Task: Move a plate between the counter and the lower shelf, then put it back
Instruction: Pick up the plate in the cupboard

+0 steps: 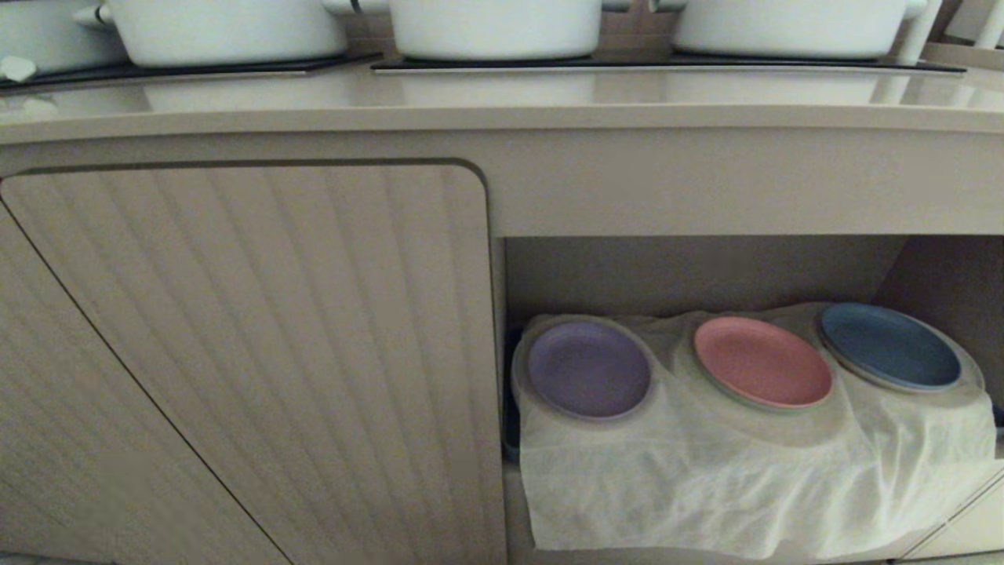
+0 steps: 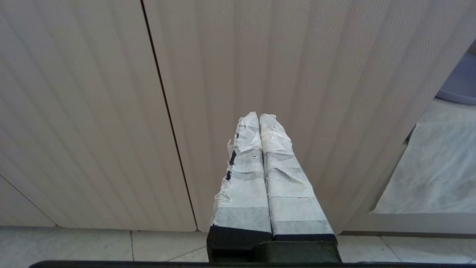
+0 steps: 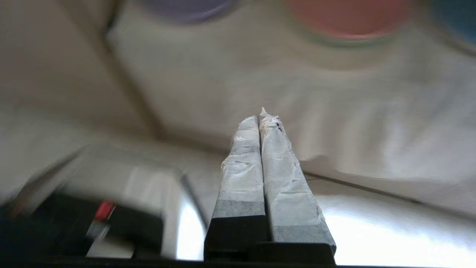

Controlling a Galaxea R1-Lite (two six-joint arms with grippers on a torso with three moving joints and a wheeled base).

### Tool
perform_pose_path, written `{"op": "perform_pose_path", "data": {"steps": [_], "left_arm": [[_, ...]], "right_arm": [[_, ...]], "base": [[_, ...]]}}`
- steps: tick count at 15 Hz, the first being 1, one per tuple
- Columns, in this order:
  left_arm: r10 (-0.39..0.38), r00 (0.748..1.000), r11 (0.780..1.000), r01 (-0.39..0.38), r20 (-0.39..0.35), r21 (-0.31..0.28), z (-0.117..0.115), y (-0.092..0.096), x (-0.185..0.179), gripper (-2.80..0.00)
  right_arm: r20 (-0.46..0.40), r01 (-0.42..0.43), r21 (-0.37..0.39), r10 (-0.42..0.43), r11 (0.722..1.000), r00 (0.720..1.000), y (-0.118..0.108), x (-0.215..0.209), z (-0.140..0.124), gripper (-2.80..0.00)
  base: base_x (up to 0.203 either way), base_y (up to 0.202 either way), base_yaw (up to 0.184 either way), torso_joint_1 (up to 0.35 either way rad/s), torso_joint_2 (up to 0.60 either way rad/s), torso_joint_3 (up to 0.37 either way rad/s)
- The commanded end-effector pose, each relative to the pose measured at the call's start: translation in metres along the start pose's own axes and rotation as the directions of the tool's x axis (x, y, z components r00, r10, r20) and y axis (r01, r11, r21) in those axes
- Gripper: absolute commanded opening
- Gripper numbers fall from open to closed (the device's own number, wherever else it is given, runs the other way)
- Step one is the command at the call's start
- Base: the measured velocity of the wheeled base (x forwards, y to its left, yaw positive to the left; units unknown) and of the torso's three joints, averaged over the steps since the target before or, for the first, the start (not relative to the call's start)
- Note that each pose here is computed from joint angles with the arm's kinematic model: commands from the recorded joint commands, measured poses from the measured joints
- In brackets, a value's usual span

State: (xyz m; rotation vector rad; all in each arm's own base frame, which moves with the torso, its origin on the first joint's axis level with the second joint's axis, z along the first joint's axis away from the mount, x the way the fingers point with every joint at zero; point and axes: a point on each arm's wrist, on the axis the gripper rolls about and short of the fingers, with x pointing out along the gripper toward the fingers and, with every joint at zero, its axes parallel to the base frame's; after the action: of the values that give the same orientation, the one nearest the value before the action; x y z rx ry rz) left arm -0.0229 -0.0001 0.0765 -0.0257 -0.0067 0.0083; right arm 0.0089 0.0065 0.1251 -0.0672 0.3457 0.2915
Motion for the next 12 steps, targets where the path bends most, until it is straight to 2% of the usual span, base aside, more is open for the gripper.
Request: {"op": "perform_pose_path", "data": {"steps": [1, 5, 7, 10, 12], "left_arm": [[0.001, 1.0, 1.0, -0.001, 0.0, 0.0, 0.0, 0.0, 0.0, -2.8], [0.001, 1.0, 1.0, -0.001, 0.0, 0.0, 0.0, 0.0, 0.0, -2.8], [0.001, 1.0, 1.0, -0.001, 0.0, 0.0, 0.0, 0.0, 0.0, -2.8], [0.001, 1.0, 1.0, -0.001, 0.0, 0.0, 0.0, 0.0, 0.0, -2.8], [0.001, 1.0, 1.0, -0.001, 0.0, 0.0, 0.0, 0.0, 0.0, -2.8]], "right_arm": [[-0.136, -0.146, -0.011, 0.143, 0.989, 0.98, -0.005, 0.022, 0.006, -2.8], [-0.277, -0.341, -0.057, 0.314, 0.938, 0.908, -0.015, 0.059, 0.013, -2.8], [-0.362, -0.424, -0.07, 0.373, 0.903, 0.855, -0.02, 0.081, 0.013, -2.8], [-0.458, -0.525, -0.038, 0.452, 0.85, 0.766, -0.022, 0.117, 0.018, -2.8], [-0.5, -0.55, -0.011, 0.472, 0.835, 0.726, -0.025, 0.144, 0.018, -2.8]], "base": [[0.0, 0.0, 0.0, 0.0, 0.0, 0.0], [0.0, 0.0, 0.0, 0.0, 0.0, 0.0], [0.0, 0.0, 0.0, 0.0, 0.0, 0.0], [0.0, 0.0, 0.0, 0.0, 0.0, 0.0], [0.0, 0.0, 0.0, 0.0, 0.0, 0.0]]}}
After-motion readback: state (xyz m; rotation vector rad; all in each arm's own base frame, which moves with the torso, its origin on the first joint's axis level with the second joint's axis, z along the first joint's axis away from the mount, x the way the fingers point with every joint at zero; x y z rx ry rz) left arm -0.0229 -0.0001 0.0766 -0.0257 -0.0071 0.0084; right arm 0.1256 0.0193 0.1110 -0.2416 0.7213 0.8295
